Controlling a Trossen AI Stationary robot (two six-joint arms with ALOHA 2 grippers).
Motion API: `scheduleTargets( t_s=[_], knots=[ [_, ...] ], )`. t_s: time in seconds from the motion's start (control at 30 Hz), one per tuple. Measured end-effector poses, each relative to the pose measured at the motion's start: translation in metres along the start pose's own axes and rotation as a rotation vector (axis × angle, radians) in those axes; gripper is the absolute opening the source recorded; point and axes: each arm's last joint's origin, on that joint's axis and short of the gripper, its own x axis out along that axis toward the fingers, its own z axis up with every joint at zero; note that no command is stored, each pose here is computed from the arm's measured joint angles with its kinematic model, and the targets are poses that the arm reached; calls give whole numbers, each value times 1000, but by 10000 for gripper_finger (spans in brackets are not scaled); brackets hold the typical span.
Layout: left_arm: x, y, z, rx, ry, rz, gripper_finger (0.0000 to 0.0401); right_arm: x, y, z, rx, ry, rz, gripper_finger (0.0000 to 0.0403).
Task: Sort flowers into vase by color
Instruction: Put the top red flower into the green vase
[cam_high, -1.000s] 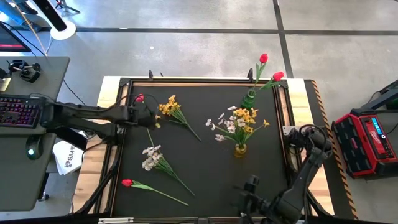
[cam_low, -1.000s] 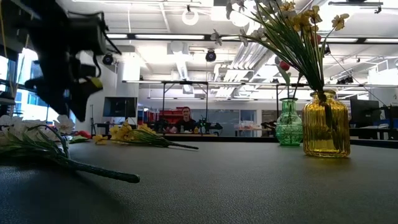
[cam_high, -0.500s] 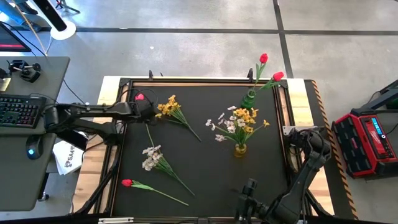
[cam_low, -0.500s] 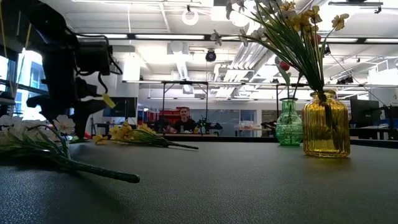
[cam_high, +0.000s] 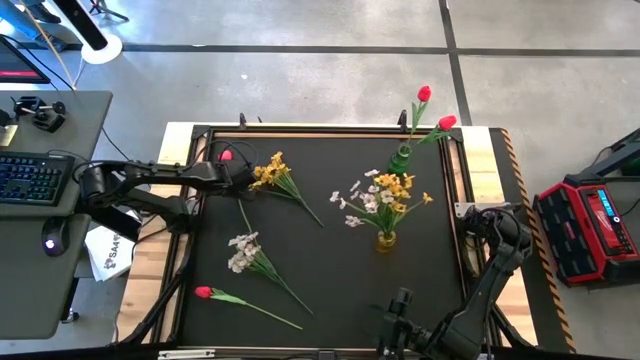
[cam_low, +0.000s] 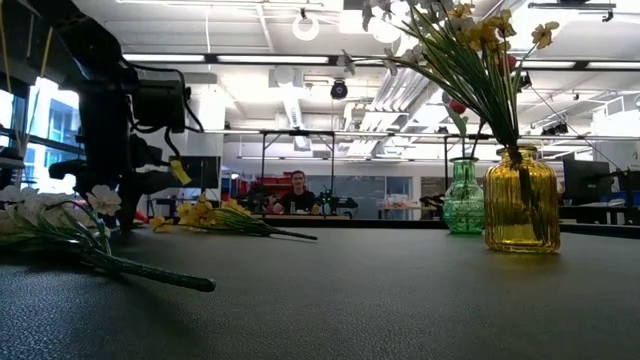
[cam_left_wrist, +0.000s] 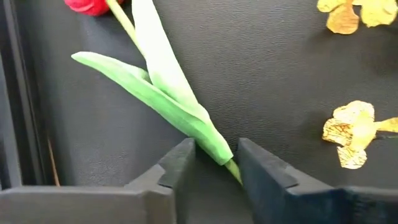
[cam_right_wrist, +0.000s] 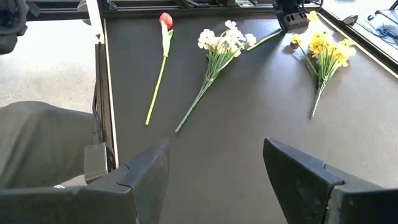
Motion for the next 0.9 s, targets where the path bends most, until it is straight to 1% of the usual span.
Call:
scheduleTargets(
  t_s=[0.23,0.3,0.4,0.53,0.63,0.7,0.73,0.8,0.9],
  knots=[
    [-2,0,1,58,-11,-26,15,0,0,0,2,5,3,243],
    [-6,1,0,75,-31,-37,6,0,0,0,2,13,8,243],
    [-16,6,-2,109,-53,-62,8,2,0,1,4,15,5,243],
    [-40,11,2,113,-132,-106,3,9,-4,6,-19,1,-25,243],
    [-65,14,8,116,-232,-207,3,21,-10,14,-24,-24,-72,243],
    [-83,17,11,130,-301,-284,3,33,-16,20,-4,12,-78,243],
    [-92,18,11,146,-339,-322,3,40,-19,24,-7,56,-61,243],
    [-111,19,11,199,-431,-436,3,54,-23,33,-36,128,-8,243],
    [-135,20,6,311,-560,-657,3,74,-24,51,-137,122,109,243]
  ],
)
